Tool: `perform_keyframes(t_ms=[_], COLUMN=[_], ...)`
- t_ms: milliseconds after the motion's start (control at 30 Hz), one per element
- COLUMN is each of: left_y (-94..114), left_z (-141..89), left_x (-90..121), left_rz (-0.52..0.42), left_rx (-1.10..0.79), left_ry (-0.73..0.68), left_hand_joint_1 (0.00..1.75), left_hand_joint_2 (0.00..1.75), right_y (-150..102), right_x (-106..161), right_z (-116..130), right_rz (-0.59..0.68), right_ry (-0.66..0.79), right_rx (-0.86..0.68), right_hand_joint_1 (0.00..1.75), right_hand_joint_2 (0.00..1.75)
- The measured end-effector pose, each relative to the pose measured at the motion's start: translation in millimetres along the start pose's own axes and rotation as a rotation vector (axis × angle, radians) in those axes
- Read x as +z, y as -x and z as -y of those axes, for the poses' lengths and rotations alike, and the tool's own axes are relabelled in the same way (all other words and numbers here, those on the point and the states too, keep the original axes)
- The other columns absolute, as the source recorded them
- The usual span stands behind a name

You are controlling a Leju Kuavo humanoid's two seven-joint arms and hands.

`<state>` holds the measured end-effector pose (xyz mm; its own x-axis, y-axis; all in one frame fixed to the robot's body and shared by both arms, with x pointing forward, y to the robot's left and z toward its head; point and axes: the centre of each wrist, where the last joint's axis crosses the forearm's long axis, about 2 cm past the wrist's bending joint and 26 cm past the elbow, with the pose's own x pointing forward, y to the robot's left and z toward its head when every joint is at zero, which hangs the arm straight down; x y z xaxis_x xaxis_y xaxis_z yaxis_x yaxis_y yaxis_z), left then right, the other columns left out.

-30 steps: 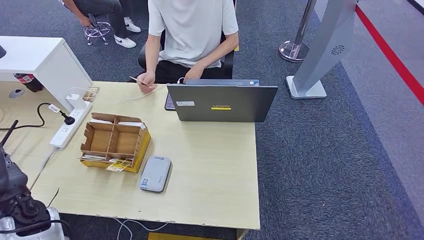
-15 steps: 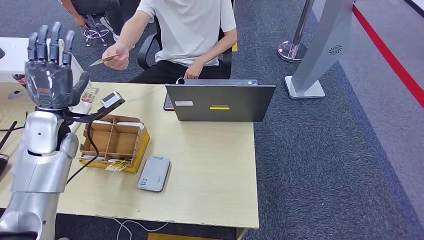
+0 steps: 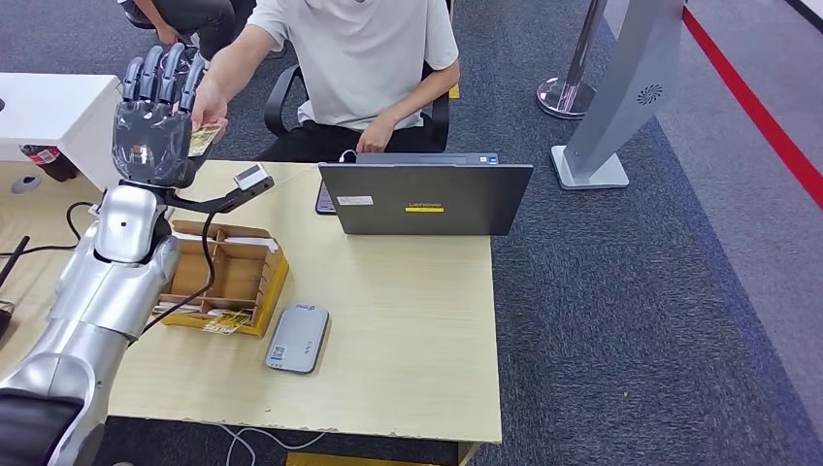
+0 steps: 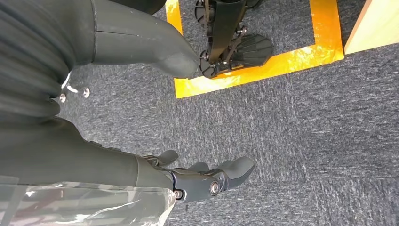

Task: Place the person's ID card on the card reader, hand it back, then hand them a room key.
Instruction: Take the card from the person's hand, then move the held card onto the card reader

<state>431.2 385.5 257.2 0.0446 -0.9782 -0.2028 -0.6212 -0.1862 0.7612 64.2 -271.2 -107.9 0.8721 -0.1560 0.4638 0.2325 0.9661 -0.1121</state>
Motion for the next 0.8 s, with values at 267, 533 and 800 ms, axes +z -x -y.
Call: perform_keyframes(t_ms=[267,533,800], left_y=[1,1,-5], left_z=[9,12,12], left_x=[5,4,2], left_rz=[0.003,0.004,0.008], left_rx=[0.018,0.029,0.049], left_ry=[0.059,0.084,0.103], left_hand_joint_1=[1.75,1.75,1.75], left_hand_joint_2=[1.75,1.75,1.75], right_y=[0,0,1], right_x=[0,0,0], right_z=[1,1,1], right_rz=[-0.001,0.002,-0.001], right_ry=[-0.004,-0.006,-0.007], right_rx=[0.009,0.014,0.015], right_hand_joint_1=[0.0,0.0,0.0], right_hand_joint_2=[1.75,0.44,0.0])
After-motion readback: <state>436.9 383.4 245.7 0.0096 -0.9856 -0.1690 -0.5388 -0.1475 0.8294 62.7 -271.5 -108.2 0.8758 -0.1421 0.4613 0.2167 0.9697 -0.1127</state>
